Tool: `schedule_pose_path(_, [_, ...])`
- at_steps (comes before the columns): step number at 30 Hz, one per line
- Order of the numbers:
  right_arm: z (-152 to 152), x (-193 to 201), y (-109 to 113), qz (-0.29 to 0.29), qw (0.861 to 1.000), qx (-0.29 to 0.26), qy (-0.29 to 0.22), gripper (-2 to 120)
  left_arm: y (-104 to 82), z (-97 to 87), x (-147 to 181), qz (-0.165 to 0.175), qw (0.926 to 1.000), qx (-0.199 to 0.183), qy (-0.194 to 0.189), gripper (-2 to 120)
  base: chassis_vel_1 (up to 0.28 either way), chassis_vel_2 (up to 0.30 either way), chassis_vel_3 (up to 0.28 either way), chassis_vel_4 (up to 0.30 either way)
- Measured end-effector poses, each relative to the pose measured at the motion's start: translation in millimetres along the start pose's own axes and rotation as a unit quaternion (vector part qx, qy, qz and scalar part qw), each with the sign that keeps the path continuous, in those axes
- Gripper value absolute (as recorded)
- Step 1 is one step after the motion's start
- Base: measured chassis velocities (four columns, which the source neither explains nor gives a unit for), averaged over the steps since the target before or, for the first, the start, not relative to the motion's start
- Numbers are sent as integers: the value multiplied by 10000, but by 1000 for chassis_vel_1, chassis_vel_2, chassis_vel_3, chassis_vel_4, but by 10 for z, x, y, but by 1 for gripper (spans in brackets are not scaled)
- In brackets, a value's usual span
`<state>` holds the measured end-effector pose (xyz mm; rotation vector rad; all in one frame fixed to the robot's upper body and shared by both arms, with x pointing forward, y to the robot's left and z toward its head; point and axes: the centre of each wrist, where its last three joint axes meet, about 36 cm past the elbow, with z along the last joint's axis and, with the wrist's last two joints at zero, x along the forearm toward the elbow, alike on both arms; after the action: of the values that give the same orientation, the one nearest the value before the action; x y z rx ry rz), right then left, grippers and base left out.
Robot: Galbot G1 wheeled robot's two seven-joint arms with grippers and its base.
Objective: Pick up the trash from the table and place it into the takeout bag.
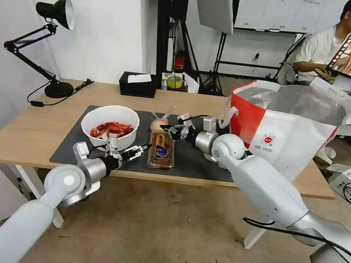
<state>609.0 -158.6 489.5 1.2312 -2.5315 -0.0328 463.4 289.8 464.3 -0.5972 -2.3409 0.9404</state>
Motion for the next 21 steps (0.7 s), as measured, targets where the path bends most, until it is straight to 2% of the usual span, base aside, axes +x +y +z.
schedule_pose_path(11, [-26, 22, 7, -7, 10000, 1, -27, 0, -12, -62, -140, -191, 9995, -106, 236, 100, 0, 0, 0, 0])
schedule_pose_path(21, [-40, 14, -13, 16, 10000, -3, -34, 0, -35, -97, -220, -174, 9989, -184, 391, 100, 0, 0, 0, 0])
